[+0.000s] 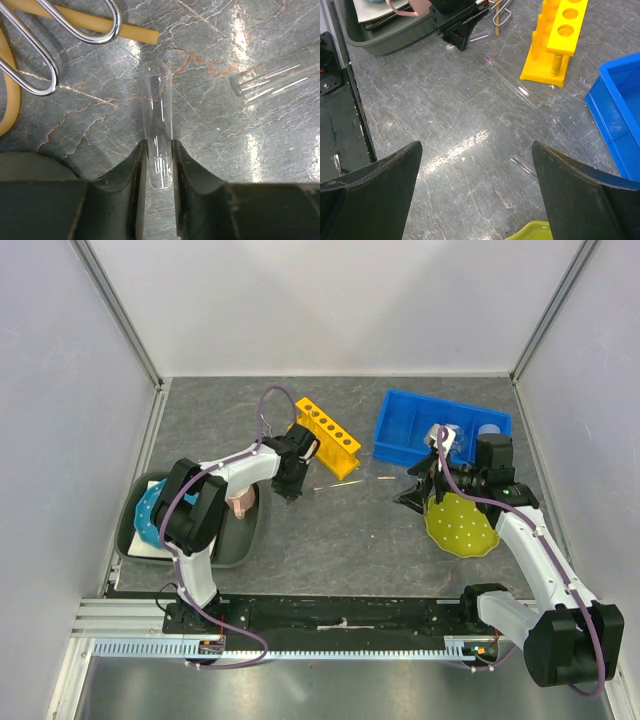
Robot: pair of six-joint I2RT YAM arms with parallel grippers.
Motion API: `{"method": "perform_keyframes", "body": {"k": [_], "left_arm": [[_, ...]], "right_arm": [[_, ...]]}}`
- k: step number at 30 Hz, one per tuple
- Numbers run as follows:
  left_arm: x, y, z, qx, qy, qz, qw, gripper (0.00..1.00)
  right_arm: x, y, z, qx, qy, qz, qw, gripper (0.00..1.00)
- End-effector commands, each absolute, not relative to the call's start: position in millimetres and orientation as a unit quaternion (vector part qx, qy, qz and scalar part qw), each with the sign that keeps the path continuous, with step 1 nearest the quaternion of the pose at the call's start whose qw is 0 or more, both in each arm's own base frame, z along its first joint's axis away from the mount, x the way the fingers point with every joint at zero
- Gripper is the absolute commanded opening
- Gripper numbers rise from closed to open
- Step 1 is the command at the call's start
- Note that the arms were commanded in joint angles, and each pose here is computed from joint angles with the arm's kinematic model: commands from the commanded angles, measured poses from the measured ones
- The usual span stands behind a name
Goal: Organize the chemistry lab equipment
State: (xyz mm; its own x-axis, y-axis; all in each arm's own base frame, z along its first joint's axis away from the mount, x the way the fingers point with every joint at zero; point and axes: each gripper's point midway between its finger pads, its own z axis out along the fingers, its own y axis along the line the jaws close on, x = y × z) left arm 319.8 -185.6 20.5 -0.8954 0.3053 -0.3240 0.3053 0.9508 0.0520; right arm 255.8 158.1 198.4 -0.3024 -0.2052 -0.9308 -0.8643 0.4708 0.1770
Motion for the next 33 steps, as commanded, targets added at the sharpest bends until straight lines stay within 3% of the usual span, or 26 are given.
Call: {"method": "perform_keyframes", "body": {"k": [1, 3, 9, 13, 18, 25, 33], "left_arm": [[319.9, -195.2, 27.6, 0.132, 0.975, -0.032, 0.178, 0.24], [316.5, -200.1, 28.4, 0.128, 0.973, -0.053, 0.185, 0.18], [284.3, -237.3, 66.2, 0.120, 0.943, -0.218, 0.222, 0.14], [265.8, -267.6, 115.2, 0.118, 0.879, -0.360, 0.291, 0.13], [225.4, -284.4, 170.1, 0.159, 0.796, -0.456, 0.366, 0.13], [193.4, -304.2, 209.3, 0.220, 0.740, -0.491, 0.405, 0.13], [177.7, -314.9, 222.7, 0.248, 0.727, -0.489, 0.413, 0.12]], "right_arm": [[254.7, 160.5, 204.5, -0.386, 0.706, 0.364, 0.469, 0.98], [254.0, 160.3, 202.9, -0.387, 0.707, 0.364, 0.467, 0.98], [247.4, 162.2, 203.7, -0.403, 0.695, 0.369, 0.467, 0.98], [237.7, 167.4, 205.4, -0.414, 0.679, 0.393, 0.462, 0.98], [229.1, 177.4, 207.0, -0.407, 0.667, 0.452, 0.430, 0.98], [215.8, 223.3, 248.2, -0.393, 0.679, 0.520, 0.337, 0.98], [227.8, 264.4, 263.1, -0.340, 0.734, 0.510, 0.293, 0.98]]}}
